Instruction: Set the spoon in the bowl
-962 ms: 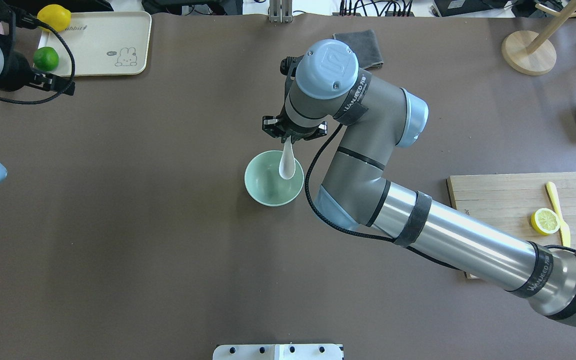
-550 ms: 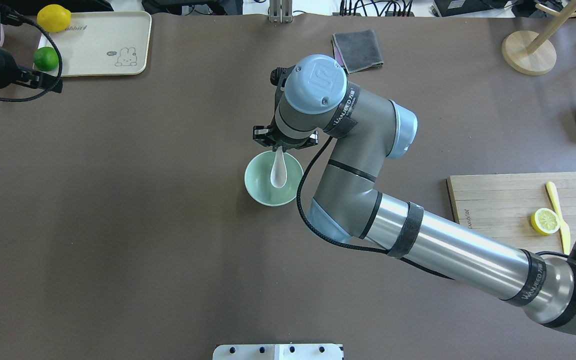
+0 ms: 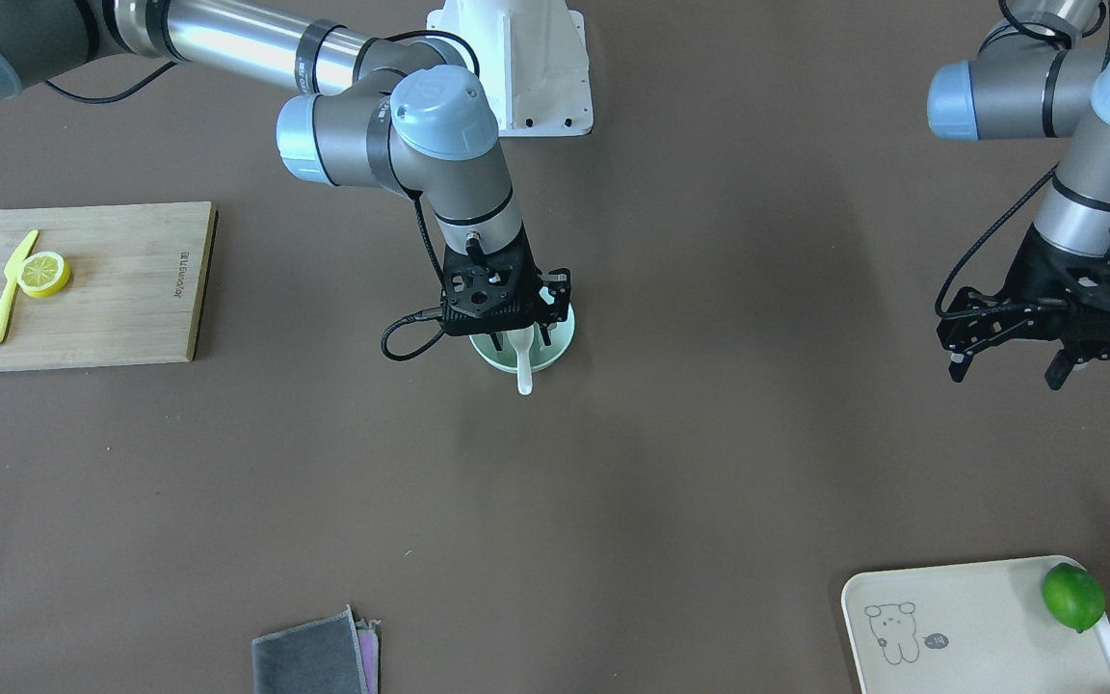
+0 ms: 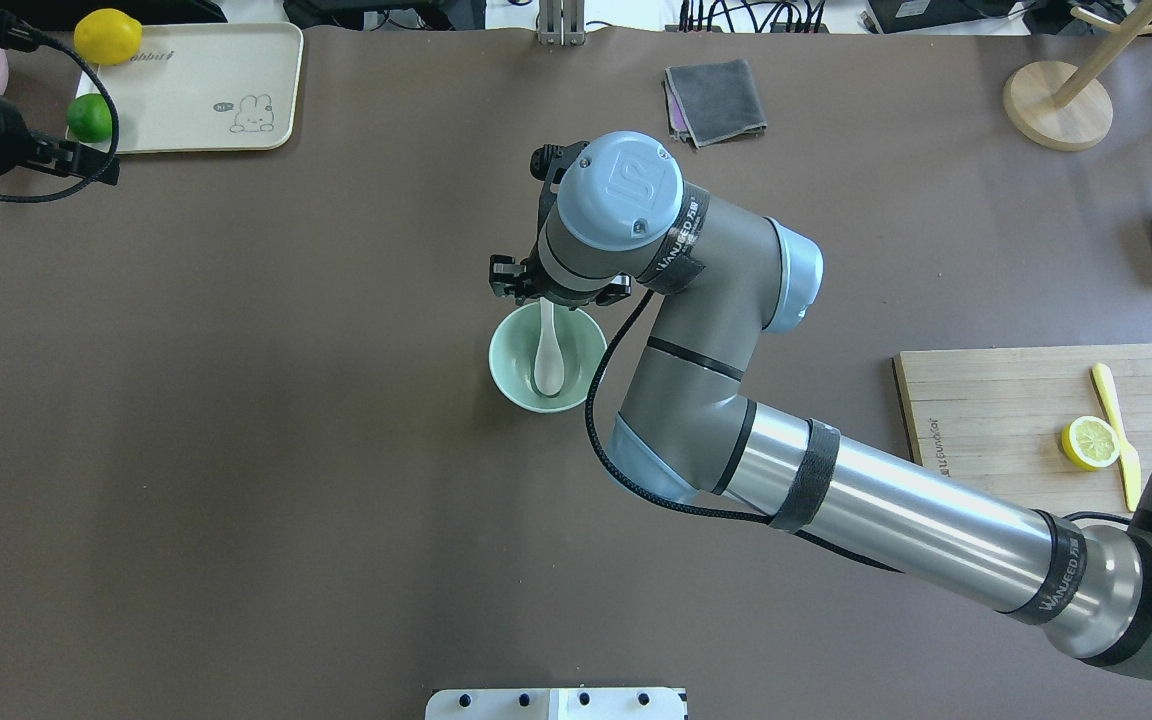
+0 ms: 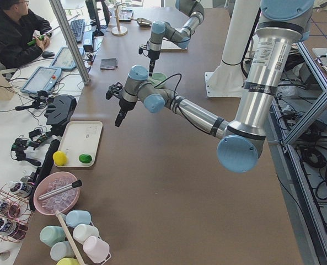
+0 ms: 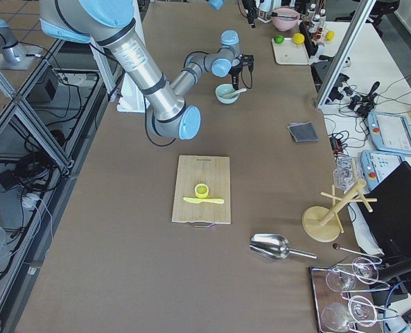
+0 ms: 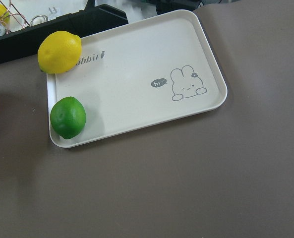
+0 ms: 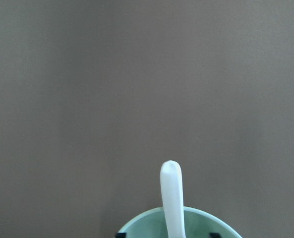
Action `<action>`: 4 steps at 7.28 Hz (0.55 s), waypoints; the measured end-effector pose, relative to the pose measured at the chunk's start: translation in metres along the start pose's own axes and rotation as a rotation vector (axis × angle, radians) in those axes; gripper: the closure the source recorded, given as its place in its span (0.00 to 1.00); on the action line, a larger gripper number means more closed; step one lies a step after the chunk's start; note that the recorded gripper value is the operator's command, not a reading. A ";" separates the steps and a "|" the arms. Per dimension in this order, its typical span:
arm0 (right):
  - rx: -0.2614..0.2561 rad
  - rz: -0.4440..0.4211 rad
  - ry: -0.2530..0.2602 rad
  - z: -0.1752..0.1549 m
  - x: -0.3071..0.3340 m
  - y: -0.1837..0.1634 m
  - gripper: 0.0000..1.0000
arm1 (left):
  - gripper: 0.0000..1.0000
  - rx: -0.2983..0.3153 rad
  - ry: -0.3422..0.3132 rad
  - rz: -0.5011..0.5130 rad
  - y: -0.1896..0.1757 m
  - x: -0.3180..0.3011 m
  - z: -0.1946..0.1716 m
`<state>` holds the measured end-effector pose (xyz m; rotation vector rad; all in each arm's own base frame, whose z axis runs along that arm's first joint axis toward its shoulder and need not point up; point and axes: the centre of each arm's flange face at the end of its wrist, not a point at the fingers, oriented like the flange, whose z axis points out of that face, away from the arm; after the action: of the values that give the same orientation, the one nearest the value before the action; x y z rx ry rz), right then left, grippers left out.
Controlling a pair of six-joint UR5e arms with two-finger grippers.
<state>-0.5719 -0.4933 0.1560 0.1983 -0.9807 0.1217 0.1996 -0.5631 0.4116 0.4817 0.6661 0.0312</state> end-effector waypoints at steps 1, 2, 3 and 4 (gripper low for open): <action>0.004 0.005 -0.008 -0.014 0.005 -0.005 0.00 | 0.02 0.003 0.001 0.001 0.000 0.000 -0.001; -0.007 0.014 -0.007 -0.037 0.026 -0.010 0.00 | 0.02 0.002 0.000 0.009 0.001 -0.004 -0.004; -0.037 0.011 0.008 -0.070 0.066 -0.014 0.00 | 0.02 -0.010 -0.003 0.037 0.007 -0.022 -0.007; -0.070 -0.023 0.037 -0.105 0.119 -0.015 0.00 | 0.02 -0.032 0.000 0.080 0.016 -0.055 -0.015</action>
<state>-0.4179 -0.4828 0.1965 0.1431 -0.9439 0.0699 0.1492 -0.5525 0.4404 0.4778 0.6449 0.1168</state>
